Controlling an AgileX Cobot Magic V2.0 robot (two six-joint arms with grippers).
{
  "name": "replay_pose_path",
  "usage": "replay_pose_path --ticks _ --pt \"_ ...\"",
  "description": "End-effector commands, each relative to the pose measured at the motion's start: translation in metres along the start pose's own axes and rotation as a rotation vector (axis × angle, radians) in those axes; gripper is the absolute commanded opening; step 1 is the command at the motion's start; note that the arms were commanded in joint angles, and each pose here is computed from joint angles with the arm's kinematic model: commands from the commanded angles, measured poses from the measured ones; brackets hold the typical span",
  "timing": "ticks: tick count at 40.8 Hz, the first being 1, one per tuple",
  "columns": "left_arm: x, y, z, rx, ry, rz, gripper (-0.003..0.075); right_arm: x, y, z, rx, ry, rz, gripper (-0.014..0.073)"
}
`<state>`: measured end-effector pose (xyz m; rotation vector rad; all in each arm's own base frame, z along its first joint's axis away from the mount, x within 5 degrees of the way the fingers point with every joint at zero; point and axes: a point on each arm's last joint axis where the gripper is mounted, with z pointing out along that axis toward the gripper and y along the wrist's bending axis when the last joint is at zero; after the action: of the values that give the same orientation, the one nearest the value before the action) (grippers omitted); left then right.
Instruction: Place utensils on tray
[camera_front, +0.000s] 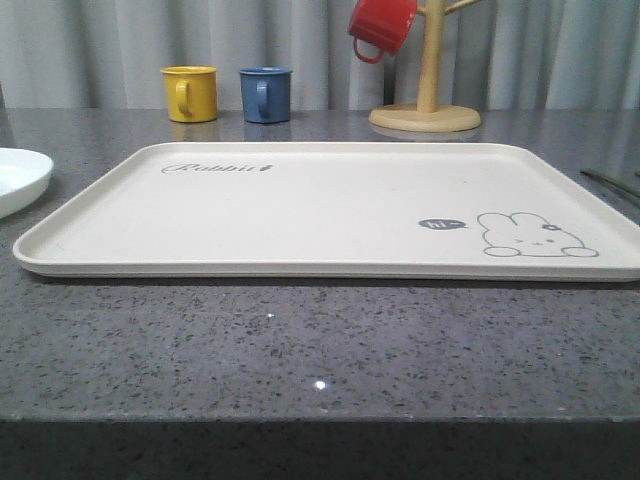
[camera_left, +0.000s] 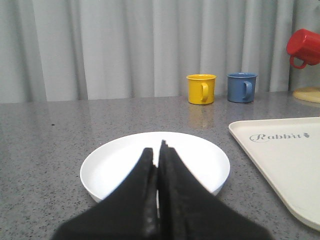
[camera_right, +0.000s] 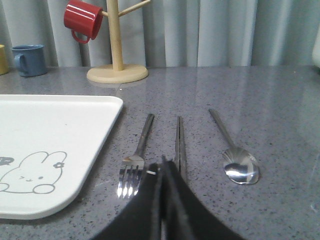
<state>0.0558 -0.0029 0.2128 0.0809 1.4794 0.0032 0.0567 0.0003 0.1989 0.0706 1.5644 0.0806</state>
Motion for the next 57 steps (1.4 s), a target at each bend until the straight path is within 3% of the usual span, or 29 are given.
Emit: replay_pose_path --ticks 1,25,33,39,44,50,57 --pt "-0.003 0.001 -0.002 -0.011 -0.086 -0.018 -0.0020 -0.008 0.001 -0.002 -0.004 -0.099 -0.015 -0.0115" --pt "-0.003 0.001 -0.002 -0.011 -0.088 -0.018 -0.0020 -0.008 0.001 -0.002 -0.004 -0.099 -0.015 -0.0115" --pt "-0.016 0.002 -0.003 -0.023 -0.205 -0.018 -0.0020 -0.020 0.002 -0.004 -0.014 -0.202 0.000 -0.0115" --pt "-0.057 0.004 -0.011 -0.027 -0.313 -0.019 -0.0020 -0.055 0.005 -0.012 -0.025 -0.271 0.051 -0.0115" --pt "-0.101 0.006 -0.022 -0.017 -0.314 -0.018 -0.0020 -0.094 0.009 -0.023 -0.031 -0.259 0.050 -0.0115" --pt "-0.145 0.007 -0.028 -0.004 -0.262 -0.016 -0.0020 -0.137 0.014 -0.028 -0.031 -0.195 0.049 -0.0115" --pt "-0.185 0.008 -0.018 0.019 -0.089 -0.012 -0.0020 -0.173 0.017 -0.019 -0.010 -0.053 0.019 -0.0115"
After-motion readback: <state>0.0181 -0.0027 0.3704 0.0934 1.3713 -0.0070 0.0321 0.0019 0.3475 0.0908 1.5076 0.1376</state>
